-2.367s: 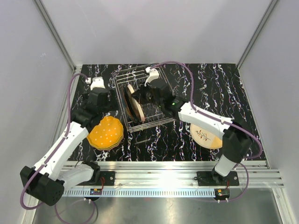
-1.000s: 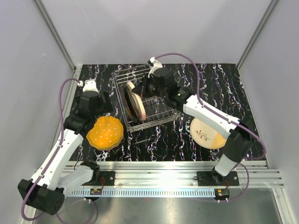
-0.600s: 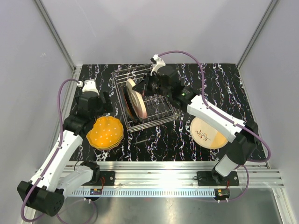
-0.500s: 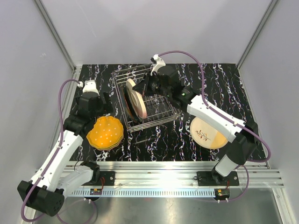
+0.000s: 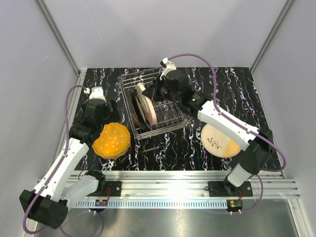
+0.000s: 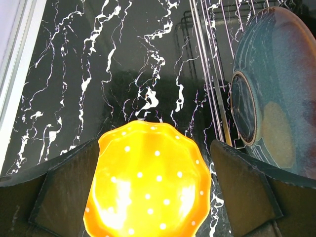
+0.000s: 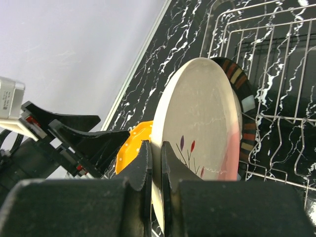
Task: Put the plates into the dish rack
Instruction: Insert the plate into the dish rack, then move the dish rack
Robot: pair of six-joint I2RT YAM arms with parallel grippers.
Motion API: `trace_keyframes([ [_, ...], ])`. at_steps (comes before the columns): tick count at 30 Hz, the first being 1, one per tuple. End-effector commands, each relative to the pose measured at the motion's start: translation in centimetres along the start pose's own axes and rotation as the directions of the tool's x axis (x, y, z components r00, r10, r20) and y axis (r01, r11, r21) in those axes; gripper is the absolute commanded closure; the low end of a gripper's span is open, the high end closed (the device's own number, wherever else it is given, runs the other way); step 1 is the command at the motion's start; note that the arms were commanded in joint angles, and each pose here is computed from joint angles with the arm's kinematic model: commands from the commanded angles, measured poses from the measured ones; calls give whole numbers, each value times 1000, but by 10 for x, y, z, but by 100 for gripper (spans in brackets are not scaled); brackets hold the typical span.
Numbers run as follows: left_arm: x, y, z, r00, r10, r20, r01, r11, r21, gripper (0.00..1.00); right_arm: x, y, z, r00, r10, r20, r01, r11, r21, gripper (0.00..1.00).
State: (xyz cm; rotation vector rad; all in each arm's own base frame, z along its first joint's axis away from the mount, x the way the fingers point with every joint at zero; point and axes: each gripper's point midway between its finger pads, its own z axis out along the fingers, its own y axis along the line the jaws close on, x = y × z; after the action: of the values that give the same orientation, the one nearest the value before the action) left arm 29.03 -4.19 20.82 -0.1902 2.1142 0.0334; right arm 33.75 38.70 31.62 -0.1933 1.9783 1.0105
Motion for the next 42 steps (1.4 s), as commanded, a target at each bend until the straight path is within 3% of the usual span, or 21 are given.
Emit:
trace_keyframes([
  [1,-15,-2,1,998,-9,59,8,1000,11,1,-69,37,-17,976,-4,219,27,994,-104,100],
  [8,-14,-3,1,998,-2,56,1,1000,15,1,-51,20,12,985,26,170,-9,994,-105,100],
  [20,-14,-6,2,999,3,51,-5,1000,29,1,-18,-27,60,994,3,113,-5,1000,19,99],
  [23,-13,-6,2,999,4,49,-5,999,31,1,-12,-29,68,995,7,96,-8,1000,18,85],
  [25,-14,-7,1,999,3,50,-4,999,37,1,-10,-27,71,996,13,84,-13,1000,4,82],
  [30,-13,-6,1,999,2,48,-4,999,38,1,-14,-15,64,997,16,78,-13,999,-40,58],
  [33,-13,-7,-1,999,0,51,-2,999,42,1,-18,-10,57,996,15,84,-11,998,-54,51],
  [38,-13,-7,-2,999,-2,55,-1,999,46,1,-24,-11,44,995,6,95,-4,1000,-24,50],
  [42,-12,-6,-3,998,-4,55,1,999,50,1,-29,-48,29,993,-36,115,22,993,117,47],
])
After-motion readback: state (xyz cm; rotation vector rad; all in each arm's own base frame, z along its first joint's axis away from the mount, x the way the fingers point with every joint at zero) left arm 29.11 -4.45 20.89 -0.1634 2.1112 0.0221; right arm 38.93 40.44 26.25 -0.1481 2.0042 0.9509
